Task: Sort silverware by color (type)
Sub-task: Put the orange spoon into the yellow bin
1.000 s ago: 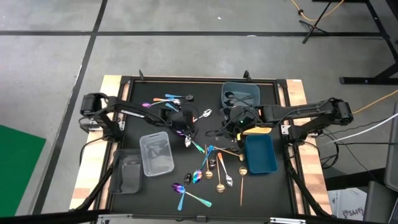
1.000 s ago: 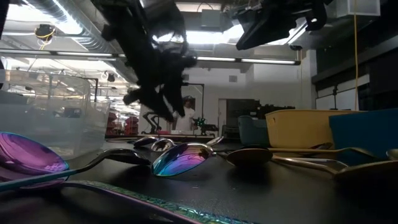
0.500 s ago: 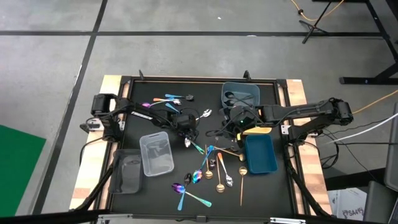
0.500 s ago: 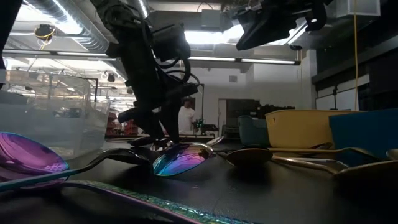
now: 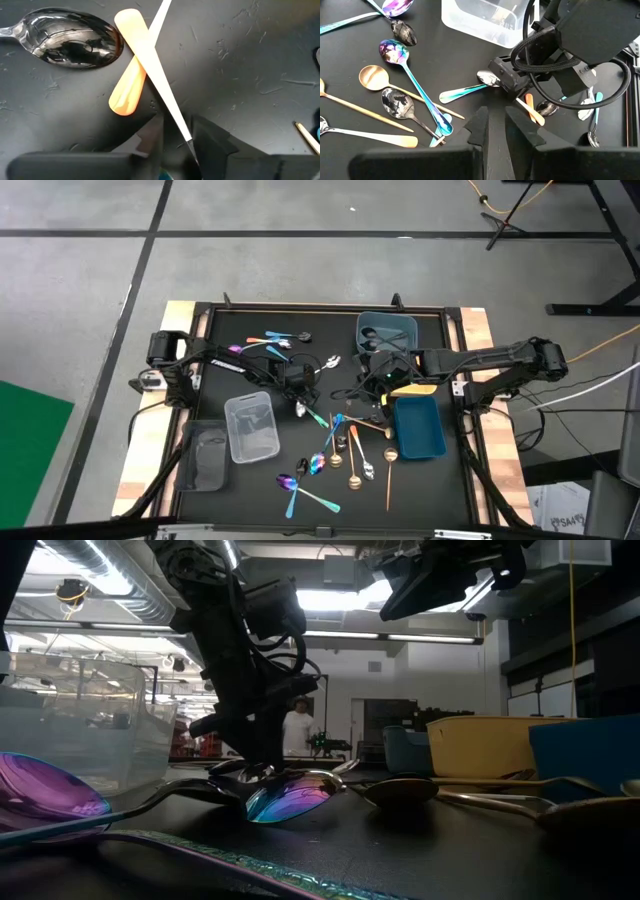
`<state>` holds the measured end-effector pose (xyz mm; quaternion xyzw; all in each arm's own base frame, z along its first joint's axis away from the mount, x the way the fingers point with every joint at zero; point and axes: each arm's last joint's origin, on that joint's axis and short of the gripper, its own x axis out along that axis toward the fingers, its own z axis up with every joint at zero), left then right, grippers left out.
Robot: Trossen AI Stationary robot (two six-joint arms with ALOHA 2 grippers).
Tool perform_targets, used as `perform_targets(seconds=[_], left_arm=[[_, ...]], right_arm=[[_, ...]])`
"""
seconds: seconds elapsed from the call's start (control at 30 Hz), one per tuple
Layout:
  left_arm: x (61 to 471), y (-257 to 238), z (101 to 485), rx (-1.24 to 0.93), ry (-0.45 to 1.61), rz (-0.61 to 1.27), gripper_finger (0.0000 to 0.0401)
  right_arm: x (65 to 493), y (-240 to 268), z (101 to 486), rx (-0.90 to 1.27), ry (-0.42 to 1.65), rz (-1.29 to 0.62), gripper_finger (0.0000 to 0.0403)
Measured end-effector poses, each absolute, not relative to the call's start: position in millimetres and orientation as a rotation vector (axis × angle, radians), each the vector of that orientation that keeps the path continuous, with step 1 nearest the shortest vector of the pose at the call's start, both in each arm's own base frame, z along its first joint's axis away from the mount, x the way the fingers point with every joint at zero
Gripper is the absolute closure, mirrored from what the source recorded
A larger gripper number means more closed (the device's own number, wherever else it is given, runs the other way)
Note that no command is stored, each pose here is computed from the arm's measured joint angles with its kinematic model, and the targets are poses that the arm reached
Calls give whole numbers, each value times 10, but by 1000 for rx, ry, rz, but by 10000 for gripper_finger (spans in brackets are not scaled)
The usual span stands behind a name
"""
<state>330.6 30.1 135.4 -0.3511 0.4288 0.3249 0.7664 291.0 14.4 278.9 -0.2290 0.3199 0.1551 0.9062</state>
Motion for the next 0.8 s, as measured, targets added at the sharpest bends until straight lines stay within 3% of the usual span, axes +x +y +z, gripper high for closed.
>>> perform_targets(seconds=[0.43, 0.8], left_arm=[[3321, 302, 1361, -769, 915, 701, 393], [3334, 302, 1373, -795, 894, 702, 399]], right_arm=[[2909, 144, 2789, -473, 661, 320, 352], [2692, 134, 2941, -436, 680, 298, 352]])
